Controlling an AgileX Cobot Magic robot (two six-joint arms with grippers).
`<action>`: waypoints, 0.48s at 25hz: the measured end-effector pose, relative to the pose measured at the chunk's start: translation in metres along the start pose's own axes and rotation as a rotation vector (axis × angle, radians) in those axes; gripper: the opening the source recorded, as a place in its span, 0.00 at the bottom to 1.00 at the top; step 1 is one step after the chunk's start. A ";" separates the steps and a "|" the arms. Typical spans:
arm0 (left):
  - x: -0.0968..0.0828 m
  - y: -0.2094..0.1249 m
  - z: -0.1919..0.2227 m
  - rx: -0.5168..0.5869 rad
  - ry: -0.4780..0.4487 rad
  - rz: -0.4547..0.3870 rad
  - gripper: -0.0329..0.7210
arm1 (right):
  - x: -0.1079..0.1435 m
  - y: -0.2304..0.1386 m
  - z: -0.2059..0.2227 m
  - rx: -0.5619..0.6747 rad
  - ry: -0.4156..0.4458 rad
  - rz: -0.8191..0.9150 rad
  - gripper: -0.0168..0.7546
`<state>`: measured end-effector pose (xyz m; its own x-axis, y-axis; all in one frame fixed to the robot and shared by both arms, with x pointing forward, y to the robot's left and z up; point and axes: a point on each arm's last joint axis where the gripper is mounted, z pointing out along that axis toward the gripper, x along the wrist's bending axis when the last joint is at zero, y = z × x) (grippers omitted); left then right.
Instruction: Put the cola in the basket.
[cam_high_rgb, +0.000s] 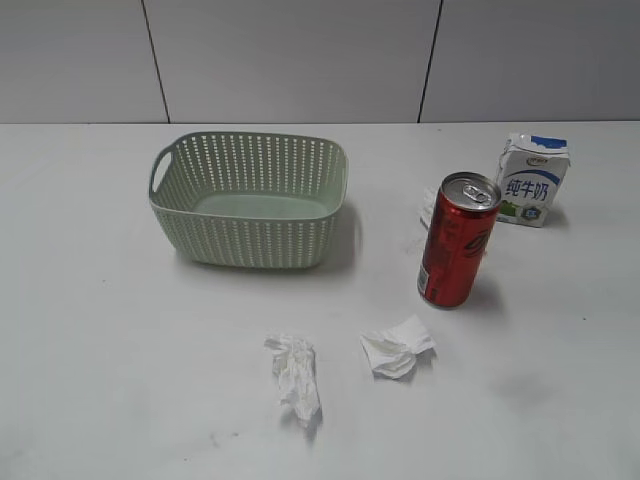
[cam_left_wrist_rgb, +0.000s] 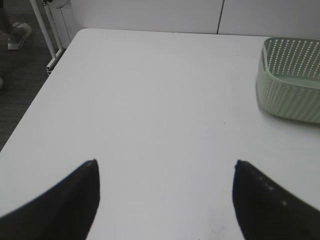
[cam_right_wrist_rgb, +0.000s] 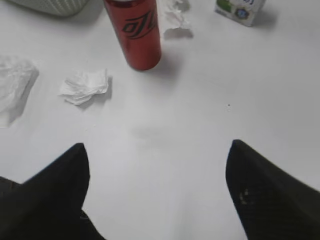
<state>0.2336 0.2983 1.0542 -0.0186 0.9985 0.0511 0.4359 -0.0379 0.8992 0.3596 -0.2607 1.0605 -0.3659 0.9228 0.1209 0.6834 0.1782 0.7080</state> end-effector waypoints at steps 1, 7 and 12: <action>0.000 0.000 0.000 0.000 0.000 0.000 0.87 | 0.000 0.003 0.007 0.028 0.017 -0.010 0.86; 0.000 0.000 0.000 0.001 0.000 0.000 0.86 | -0.004 0.027 0.053 0.168 0.089 -0.056 0.88; 0.000 0.000 0.000 0.001 0.000 0.000 0.85 | -0.008 0.045 0.091 0.238 0.137 -0.044 0.90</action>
<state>0.2336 0.2983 1.0541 -0.0184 0.9985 0.0509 0.4367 -0.0377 0.8988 0.4509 -0.2292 1.0284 -0.4696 0.8605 0.1974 0.7880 0.3077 0.5332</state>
